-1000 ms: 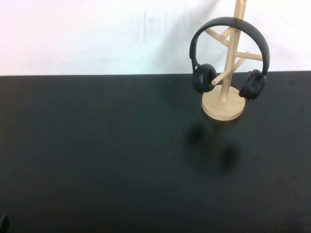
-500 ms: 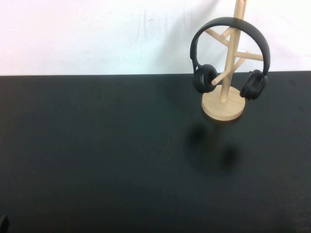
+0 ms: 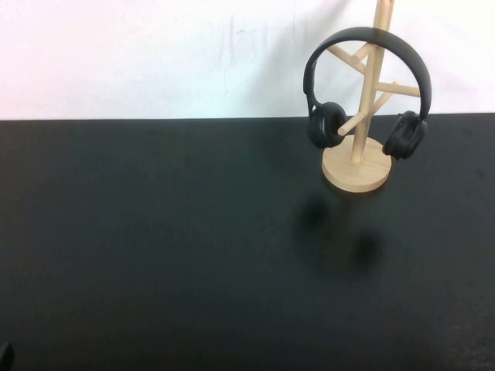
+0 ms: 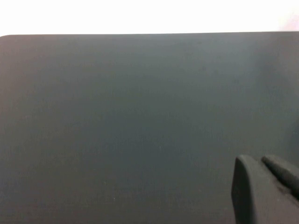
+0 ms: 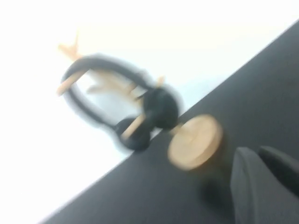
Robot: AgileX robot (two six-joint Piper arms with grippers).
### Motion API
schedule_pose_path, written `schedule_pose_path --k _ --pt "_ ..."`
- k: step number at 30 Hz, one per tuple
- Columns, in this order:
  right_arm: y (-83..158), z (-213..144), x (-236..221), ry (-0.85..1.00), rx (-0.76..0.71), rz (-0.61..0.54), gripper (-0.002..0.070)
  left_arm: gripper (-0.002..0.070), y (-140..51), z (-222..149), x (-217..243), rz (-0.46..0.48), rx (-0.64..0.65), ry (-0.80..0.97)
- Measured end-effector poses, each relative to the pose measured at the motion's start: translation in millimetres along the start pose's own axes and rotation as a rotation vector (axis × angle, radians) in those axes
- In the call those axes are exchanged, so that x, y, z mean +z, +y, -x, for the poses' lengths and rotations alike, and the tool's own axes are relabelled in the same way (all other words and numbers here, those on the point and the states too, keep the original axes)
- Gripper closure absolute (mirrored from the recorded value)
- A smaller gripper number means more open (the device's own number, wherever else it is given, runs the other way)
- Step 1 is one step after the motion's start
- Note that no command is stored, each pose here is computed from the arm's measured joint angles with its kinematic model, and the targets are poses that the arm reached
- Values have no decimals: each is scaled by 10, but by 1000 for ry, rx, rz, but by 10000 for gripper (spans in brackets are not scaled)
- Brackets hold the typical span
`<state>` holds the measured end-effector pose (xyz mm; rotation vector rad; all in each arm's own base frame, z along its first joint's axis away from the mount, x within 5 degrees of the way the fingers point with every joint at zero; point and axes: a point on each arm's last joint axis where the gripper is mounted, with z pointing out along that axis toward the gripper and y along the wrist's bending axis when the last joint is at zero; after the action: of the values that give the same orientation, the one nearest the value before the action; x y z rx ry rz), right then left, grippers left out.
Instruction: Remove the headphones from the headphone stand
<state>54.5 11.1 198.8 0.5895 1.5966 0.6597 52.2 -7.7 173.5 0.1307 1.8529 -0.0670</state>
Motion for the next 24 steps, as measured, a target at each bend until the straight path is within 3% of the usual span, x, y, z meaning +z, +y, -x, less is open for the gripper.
schedule_pose_path --k 3,7,10,16,24 --pt "236 128 -43 103 -75 14 683 678 0 0 0 0 0 0" --pt "541 357 6 371 -218 -76 682 678 0 0 0 0 0 0" --pt "641 524 155 575 -313 -192 682 678 0 0 0 0 0 0" --pt "730 876 551 801 -471 -363 682 678 0 0 0 0 0 0" --pt "1053 880 1288 934 -614 -279 682 678 0 0 0 0 0 0"
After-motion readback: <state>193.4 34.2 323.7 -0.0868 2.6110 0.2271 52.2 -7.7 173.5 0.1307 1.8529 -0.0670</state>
